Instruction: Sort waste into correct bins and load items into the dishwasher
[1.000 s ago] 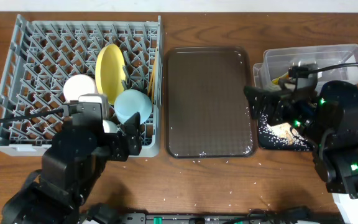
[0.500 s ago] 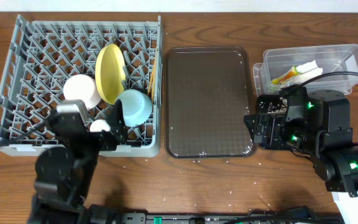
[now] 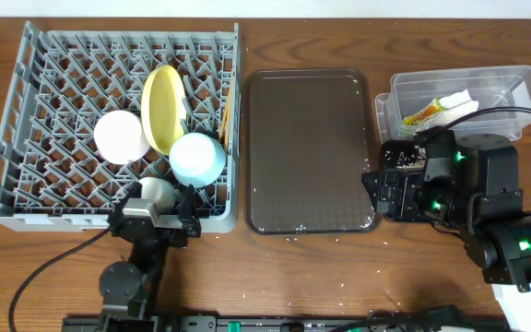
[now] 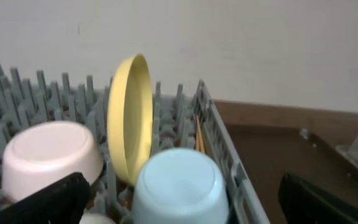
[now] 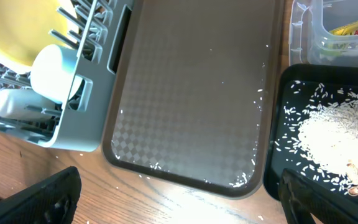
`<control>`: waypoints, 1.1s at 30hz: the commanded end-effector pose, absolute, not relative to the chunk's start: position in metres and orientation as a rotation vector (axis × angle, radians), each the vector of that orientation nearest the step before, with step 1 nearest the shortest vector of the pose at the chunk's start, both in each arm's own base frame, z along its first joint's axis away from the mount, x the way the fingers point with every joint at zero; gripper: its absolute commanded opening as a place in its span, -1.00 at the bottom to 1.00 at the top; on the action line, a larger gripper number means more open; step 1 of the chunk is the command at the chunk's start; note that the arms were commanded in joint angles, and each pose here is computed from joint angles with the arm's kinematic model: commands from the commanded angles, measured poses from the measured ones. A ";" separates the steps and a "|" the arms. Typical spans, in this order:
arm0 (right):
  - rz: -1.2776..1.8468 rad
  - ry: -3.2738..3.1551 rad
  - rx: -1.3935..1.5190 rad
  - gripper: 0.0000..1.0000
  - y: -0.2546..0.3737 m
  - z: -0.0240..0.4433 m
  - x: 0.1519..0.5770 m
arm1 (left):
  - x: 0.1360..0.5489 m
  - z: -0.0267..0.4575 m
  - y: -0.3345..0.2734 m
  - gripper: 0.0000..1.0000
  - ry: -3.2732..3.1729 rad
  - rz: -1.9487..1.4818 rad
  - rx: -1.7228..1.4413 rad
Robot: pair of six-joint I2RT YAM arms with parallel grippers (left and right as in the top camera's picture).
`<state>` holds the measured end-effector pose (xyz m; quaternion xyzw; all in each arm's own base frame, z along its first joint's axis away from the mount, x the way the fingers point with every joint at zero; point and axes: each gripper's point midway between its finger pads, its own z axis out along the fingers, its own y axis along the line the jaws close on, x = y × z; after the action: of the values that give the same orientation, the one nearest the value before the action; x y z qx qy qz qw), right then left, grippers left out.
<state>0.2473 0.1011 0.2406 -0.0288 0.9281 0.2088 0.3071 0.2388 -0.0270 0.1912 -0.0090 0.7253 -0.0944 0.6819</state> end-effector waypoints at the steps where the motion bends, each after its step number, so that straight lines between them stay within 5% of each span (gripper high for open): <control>1: 0.541 2.443 -0.083 0.99 0.099 0.244 0.249 | 0.244 0.175 -0.028 0.96 1.585 -0.200 0.000; 33: 0.430 2.449 -0.083 0.99 0.086 0.239 0.252 | 0.243 0.136 -0.027 0.96 1.736 -0.194 -0.006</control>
<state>0.2473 0.1009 0.2405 -0.0287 0.9283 0.2080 0.3070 0.2443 -0.0260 0.1510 -0.0102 0.7437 -0.0870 0.6628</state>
